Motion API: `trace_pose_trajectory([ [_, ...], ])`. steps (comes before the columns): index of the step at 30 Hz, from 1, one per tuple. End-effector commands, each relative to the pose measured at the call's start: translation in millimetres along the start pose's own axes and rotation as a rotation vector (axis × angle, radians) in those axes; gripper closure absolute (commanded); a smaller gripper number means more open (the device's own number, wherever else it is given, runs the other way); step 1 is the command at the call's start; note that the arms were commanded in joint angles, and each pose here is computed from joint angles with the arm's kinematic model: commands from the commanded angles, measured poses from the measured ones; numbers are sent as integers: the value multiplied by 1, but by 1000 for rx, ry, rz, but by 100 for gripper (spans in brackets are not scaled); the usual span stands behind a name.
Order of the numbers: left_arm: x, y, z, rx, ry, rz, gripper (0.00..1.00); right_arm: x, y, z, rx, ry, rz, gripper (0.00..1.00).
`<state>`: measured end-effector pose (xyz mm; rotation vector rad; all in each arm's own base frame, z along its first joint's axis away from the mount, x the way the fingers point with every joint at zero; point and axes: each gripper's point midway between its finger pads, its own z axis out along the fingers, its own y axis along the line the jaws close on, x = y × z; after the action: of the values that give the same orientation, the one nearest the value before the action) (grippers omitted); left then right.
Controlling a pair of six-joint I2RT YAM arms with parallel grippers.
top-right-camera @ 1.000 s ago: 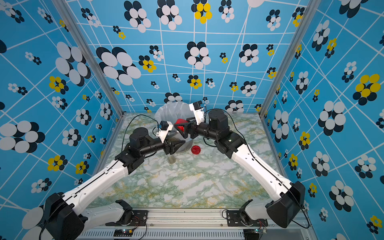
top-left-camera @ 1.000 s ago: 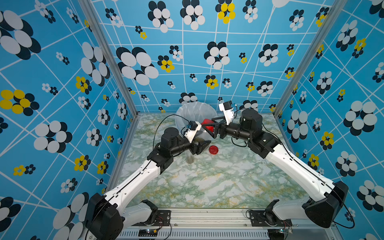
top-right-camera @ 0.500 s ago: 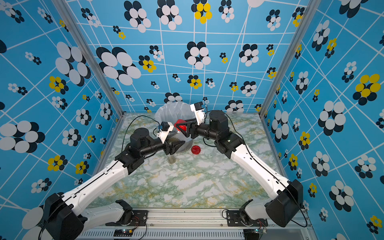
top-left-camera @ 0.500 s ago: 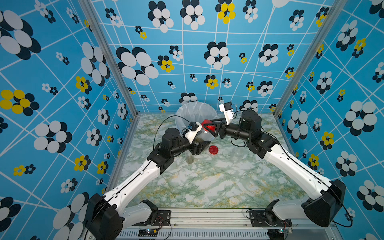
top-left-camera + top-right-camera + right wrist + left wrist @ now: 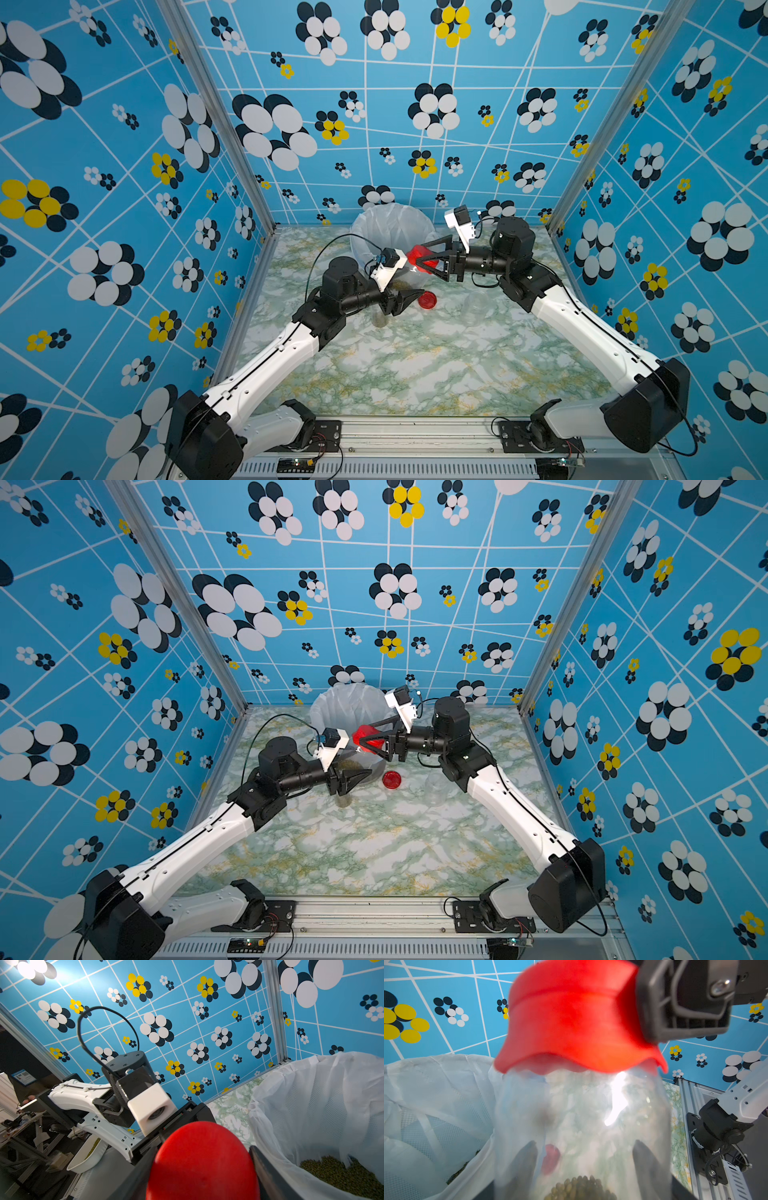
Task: Empty moldy mung beans from jars
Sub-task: Unscrew the lid from the jar.
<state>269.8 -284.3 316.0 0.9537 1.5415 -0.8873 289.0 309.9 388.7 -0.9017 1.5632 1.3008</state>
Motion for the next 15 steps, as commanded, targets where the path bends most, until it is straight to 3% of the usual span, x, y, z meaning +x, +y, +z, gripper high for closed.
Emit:
trace_pose_trajectory([
  [1,-23,-27,-8,140,-57,90,34,-11,25,-12,-93,7,-117,43],
  [12,-19,-21,-7,132,-26,66,33,-3,15,-15,-15,70,-187,40],
  [15,-15,-20,-5,136,-5,64,34,-7,22,-14,-52,85,-209,40],
])
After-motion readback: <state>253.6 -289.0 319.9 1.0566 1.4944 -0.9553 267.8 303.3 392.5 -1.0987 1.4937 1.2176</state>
